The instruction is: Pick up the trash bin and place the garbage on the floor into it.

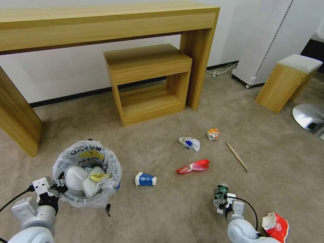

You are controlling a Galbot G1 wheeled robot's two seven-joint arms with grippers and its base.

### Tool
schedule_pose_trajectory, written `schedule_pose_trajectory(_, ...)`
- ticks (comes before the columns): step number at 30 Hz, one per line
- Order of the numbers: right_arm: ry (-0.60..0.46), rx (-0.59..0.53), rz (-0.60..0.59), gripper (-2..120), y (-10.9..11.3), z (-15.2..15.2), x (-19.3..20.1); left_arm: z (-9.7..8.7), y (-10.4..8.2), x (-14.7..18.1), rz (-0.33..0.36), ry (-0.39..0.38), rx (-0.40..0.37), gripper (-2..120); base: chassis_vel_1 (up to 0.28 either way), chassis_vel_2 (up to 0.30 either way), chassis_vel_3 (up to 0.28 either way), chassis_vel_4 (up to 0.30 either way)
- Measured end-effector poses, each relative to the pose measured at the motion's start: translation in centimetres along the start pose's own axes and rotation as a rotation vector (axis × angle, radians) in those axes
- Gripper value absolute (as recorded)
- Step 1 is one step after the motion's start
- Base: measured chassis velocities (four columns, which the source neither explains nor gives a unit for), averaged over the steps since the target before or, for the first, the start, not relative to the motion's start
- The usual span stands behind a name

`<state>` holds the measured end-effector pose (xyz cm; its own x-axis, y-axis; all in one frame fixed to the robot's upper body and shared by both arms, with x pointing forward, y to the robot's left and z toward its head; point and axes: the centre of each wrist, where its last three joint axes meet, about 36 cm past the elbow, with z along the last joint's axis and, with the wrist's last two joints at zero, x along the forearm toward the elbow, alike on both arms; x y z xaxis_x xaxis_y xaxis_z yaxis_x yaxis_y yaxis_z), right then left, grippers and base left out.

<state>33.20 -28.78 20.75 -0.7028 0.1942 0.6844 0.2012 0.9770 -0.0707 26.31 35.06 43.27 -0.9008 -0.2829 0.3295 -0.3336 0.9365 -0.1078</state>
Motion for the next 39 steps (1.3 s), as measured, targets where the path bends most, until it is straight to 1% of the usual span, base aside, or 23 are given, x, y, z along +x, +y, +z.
schedule_pose_trajectory(2, -0.006, 0.005, 0.002, 66, 0.2, 0.3, -0.3, -0.1, -0.1, 0.1, 0.002, -0.002, 0.001, 1, 0.0, 0.0, 0.0, 0.0)
schedule_pose_trajectory(4, -0.008, 0.007, -0.001, 63, 0.2, 0.4, -0.3, -0.1, -0.1, 0.1, 0.003, -0.003, 0.001, 1, 0.0, 0.0, 0.0, 0.0)
schedule_pose_trajectory(6, -0.014, 0.011, -0.002, 56, 0.1, 0.5, -0.3, -0.1, -0.1, 0.1, 0.005, -0.004, 0.0, 1, 0.0, 0.0, 0.0, 0.0)
schedule_pose_trajectory(7, -0.02, 0.014, -0.004, 49, 0.1, 0.5, -0.3, -0.2, -0.1, 0.1, 0.005, -0.006, 0.0, 1, 0.0, 0.0, 0.0, 0.0)
schedule_pose_trajectory(9, -0.023, 0.016, -0.005, 47, 0.0, 0.5, -0.3, -0.2, -0.1, 0.1, 0.006, -0.006, 0.0, 1, 0.0, 0.0, 0.0, 0.0)
schedule_pose_trajectory(10, -0.028, 0.019, -0.007, 39, -0.1, 0.5, -0.3, -0.2, -0.1, 0.1, 0.006, -0.006, 0.0, 1, 0.0, 0.0, 0.0, 0.0)
schedule_pose_trajectory(11, -0.028, 0.019, -0.007, 39, -0.1, 0.5, -0.3, -0.2, -0.1, 0.1, 0.006, -0.006, 0.0, 1, 0.0, 0.0, 0.0, 0.0)
schedule_pose_trajectory(14, -0.094, 0.013, -0.047, 27, -0.7, -0.5, 0.4, -0.2, -0.1, 0.0, 0.005, -0.006, 0.0, 1, 0.0, 0.0, 0.0, 0.0)
schedule_pose_trajectory(15, -0.094, 0.013, -0.047, 27, -0.7, -0.5, 0.4, -0.2, -0.1, 0.0, 0.005, -0.006, 0.0, 1, 0.0, 0.0, 0.0, 0.0)
schedule_pose_trajectory(17, -0.181, -0.004, -0.121, 21, -1.2, -2.4, 1.6, 0.1, -0.1, -0.2, 0.002, 0.0, 0.0, 1, 0.0, 0.0, 0.0, 0.0)
schedule_pose_trajectory(18, -0.181, -0.004, -0.121, 21, -1.2, -2.4, 1.6, 0.1, -0.1, -0.2, 0.002, 0.0, 0.0, 1, 0.0, 0.0, 0.0, 0.0)
schedule_pose_trajectory(21, -0.322, -0.004, -0.247, 13, -1.3, -5.8, 3.4, 0.2, -0.1, -0.4, 0.003, 0.002, 0.0, 1, 0.0, 0.0, 0.0, 0.0)
schedule_pose_trajectory(23, -0.35, -0.003, -0.274, 11, -1.3, -6.6, 3.8, 0.3, -0.1, -0.4, 0.003, 0.003, -0.001, 1, 0.0, 0.0, 0.0, 0.0)
schedule_pose_trajectory(25, -0.468, 0.011, -0.39, 10, -0.6, -10.3, 5.4, 0.3, -0.2, -0.4, 0.006, 0.004, -0.003, 1, 0.0, 0.0, 0.0, 0.0)
schedule_pose_trajectory(26, -0.468, 0.011, -0.39, 10, -0.6, -10.3, 5.4, 0.3, -0.2, -0.4, 0.006, 0.004, -0.003, 1, 0.0, 0.0, 0.0, 0.0)
schedule_pose_trajectory(29, -0.652, 0.078, -0.626, 10, 1.4, -17.3, 8.4, 0.1, -0.4, 0.1, 0.018, 0.012, -0.014, 1, 0.0, 0.0, 0.0, 0.0)
schedule_pose_trajectory(30, -0.652, 0.078, -0.626, 10, 1.4, -17.3, 8.4, 0.1, -0.4, 0.1, 0.018, 0.012, -0.014, 1, 0.0, 0.0, 0.0, 0.0)
schedule_pose_trajectory(32, -0.768, 0.137, -0.829, 9, 4.3, -22.9, 10.6, -0.2, -0.7, 0.6, 0.034, 0.019, -0.025, 1, 0.0, 0.0, 0.0, 0.0)
schedule_pose_trajectory(33, -0.79, 0.152, -0.883, 9, 5.1, -23.8, 11.0, -0.2, -0.8, 0.8, 0.036, 0.02, -0.027, 1, 0.0, 0.0, 0.0, 0.0)
schedule_pose_trajectory(34, -0.79, 0.152, -0.883, 9, 5.1, -23.8, 11.0, -0.2, -0.8, 0.8, 0.036, 0.02, -0.027, 1, 0.0, 0.0, 0.0, 0.0)
schedule_pose_trajectory(36, -0.819, 0.182, -1.05, 9, 8.0, -25.1, 12.1, -0.3, -1.1, 1.1, 0.044, 0.022, -0.029, 1, 0.0, 0.0, 0.0, 0.0)
schedule_pose_trajectory(37, -0.819, 0.182, -1.05, 9, 8.0, -25.1, 12.1, -0.3, -1.1, 1.1, 0.044, 0.022, -0.029, 1, 0.0, 0.0, 0.0, 0.0)
schedule_pose_trajectory(39, -0.845, 0.214, -1.184, 8, 10.5, -26.4, 12.9, -0.6, -1.4, 1.3, 0.051, 0.018, -0.029, 1, 0.0, 0.0, 0.0, 0.0)
